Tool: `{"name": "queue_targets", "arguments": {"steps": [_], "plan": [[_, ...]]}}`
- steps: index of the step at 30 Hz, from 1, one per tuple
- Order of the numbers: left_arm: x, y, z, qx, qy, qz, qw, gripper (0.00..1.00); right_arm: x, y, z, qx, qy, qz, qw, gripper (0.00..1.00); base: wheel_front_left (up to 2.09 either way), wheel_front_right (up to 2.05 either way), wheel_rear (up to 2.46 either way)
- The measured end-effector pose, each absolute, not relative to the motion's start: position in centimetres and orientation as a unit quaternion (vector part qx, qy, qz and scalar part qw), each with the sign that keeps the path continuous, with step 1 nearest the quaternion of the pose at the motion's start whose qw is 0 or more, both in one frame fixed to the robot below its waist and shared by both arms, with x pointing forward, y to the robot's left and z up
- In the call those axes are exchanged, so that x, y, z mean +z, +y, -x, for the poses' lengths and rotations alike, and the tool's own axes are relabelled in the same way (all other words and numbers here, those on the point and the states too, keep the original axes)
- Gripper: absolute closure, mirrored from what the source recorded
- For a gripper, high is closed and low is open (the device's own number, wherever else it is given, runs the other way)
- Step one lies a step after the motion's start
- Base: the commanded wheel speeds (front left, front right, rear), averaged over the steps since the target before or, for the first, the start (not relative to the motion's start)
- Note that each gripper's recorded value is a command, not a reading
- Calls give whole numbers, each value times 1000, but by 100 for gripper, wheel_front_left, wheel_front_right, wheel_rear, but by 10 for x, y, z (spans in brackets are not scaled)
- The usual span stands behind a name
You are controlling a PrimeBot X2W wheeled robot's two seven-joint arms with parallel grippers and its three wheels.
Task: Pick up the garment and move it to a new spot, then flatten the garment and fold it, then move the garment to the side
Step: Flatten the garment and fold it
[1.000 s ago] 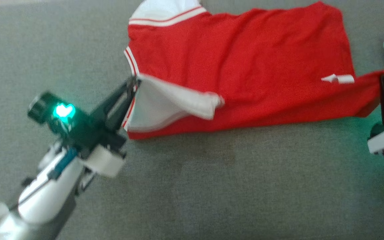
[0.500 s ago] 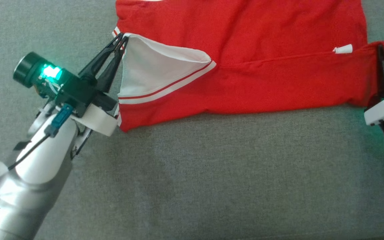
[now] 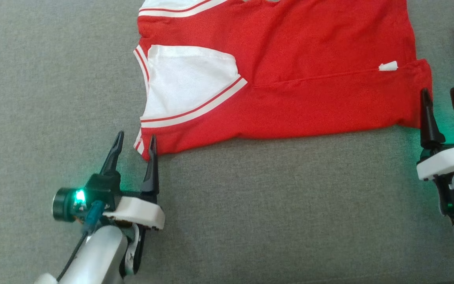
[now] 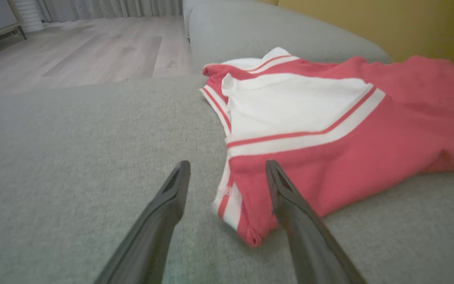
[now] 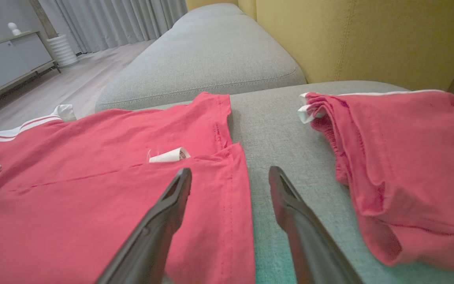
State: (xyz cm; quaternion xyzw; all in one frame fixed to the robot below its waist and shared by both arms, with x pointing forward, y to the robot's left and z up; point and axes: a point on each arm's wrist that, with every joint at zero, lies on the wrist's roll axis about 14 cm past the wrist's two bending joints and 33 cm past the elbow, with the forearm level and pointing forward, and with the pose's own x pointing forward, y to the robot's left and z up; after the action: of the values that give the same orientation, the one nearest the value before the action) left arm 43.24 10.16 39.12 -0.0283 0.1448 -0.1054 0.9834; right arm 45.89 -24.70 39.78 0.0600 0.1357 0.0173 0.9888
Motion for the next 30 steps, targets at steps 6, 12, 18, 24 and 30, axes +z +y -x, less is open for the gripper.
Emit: {"name": "queue_targets", "arguments": {"steps": [6,12,18,24,30], "plan": [[364,112,-422,-76,212,19,974,0,402,-246,-459,17,128,-61,990,0,0,0,0],[362,98,-421,-110,237,29,965,70,405,-245,-458,17,126,-62,990,0,0,0,0],[367,90,-417,-131,239,36,962,100,381,-240,-445,18,168,-65,983,0,0,0,0],[376,103,-418,-123,221,24,967,100,364,-243,-450,8,202,-59,978,0,0,0,0],[383,113,-418,-116,211,12,971,100,355,-231,-452,18,239,-72,968,100,0,0,0]]}}
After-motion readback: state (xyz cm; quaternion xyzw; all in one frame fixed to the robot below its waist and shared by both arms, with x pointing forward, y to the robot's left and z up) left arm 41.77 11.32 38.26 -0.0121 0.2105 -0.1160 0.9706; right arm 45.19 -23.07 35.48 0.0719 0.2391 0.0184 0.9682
